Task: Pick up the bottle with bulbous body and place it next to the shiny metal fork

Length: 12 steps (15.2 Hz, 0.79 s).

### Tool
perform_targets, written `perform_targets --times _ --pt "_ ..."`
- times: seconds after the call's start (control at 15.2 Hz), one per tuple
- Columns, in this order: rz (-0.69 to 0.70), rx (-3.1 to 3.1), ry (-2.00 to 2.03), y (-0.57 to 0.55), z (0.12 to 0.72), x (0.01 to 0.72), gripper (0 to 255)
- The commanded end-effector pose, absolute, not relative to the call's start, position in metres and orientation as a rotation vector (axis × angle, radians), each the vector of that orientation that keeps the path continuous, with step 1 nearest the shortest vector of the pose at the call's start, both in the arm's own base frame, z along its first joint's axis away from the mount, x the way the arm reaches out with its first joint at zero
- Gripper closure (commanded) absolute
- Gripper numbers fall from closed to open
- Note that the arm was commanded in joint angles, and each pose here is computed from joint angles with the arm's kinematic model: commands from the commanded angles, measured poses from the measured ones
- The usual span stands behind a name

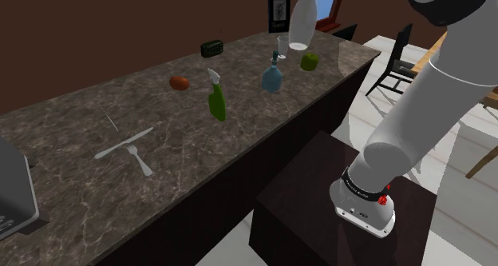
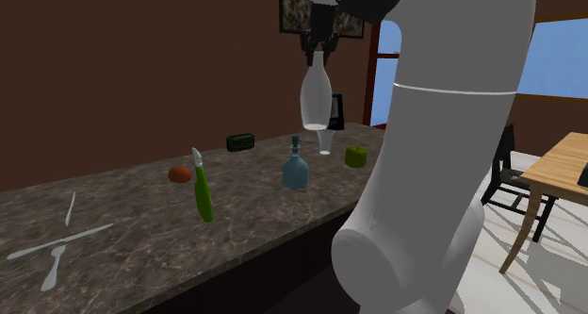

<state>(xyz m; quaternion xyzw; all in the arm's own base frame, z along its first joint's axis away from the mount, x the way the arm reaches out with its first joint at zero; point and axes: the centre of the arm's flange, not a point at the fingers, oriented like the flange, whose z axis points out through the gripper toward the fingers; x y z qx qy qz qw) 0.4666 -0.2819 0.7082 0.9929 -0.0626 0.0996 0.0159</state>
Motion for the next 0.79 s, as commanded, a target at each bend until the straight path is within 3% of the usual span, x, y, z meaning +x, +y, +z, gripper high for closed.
perform_targets --times 0.0,0.33,0.73 --pt "0.310 3.088 -0.195 -0.281 0.719 0.465 255" --pt "0.310 3.088 -0.195 -0.281 0.743 0.465 255" --pt "0.310 3.088 -0.195 -0.205 0.721 0.463 255"
